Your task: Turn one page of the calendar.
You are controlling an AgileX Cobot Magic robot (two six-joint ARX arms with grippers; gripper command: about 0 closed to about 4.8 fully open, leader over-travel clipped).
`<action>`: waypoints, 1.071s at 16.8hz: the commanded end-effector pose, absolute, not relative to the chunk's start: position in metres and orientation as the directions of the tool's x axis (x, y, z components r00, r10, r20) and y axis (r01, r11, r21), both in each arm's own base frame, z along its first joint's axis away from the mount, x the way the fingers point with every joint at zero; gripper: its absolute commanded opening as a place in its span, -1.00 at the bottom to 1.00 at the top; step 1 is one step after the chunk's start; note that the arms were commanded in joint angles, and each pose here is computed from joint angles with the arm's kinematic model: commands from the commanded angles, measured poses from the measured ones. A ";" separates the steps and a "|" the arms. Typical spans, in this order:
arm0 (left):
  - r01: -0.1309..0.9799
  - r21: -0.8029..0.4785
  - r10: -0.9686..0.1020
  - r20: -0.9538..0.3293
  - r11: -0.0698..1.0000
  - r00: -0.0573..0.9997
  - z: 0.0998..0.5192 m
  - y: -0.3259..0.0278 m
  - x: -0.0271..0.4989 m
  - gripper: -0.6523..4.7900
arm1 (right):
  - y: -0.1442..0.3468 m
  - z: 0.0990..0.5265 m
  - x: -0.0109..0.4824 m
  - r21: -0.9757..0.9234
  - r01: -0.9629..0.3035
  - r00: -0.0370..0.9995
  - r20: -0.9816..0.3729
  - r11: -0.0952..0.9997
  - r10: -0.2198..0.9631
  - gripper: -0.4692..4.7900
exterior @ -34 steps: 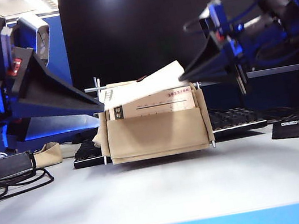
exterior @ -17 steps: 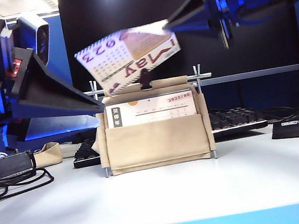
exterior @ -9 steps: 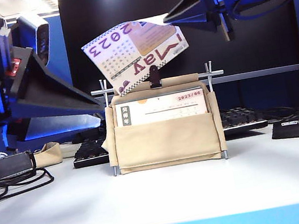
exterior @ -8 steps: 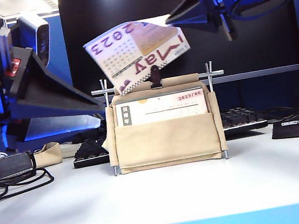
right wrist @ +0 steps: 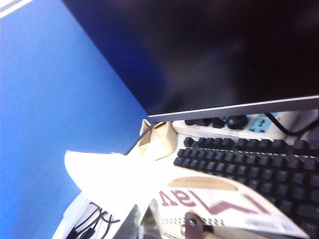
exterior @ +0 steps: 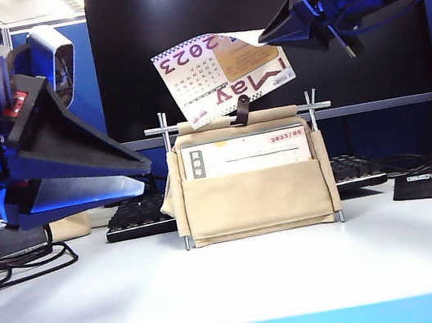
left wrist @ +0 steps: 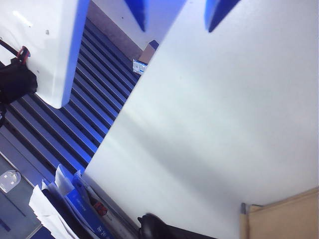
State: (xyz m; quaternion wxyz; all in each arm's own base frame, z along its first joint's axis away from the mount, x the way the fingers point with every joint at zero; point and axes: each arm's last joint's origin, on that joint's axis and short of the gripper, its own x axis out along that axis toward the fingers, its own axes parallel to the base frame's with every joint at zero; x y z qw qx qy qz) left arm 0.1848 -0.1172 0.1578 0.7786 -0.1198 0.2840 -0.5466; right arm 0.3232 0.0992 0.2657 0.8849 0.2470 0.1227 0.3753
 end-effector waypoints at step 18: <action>0.785 -0.536 -0.939 -0.302 0.311 0.166 0.157 -0.118 0.182 -0.19 | 0.094 0.248 0.339 0.542 -0.425 0.832 -0.083 0.725 0.549 0.23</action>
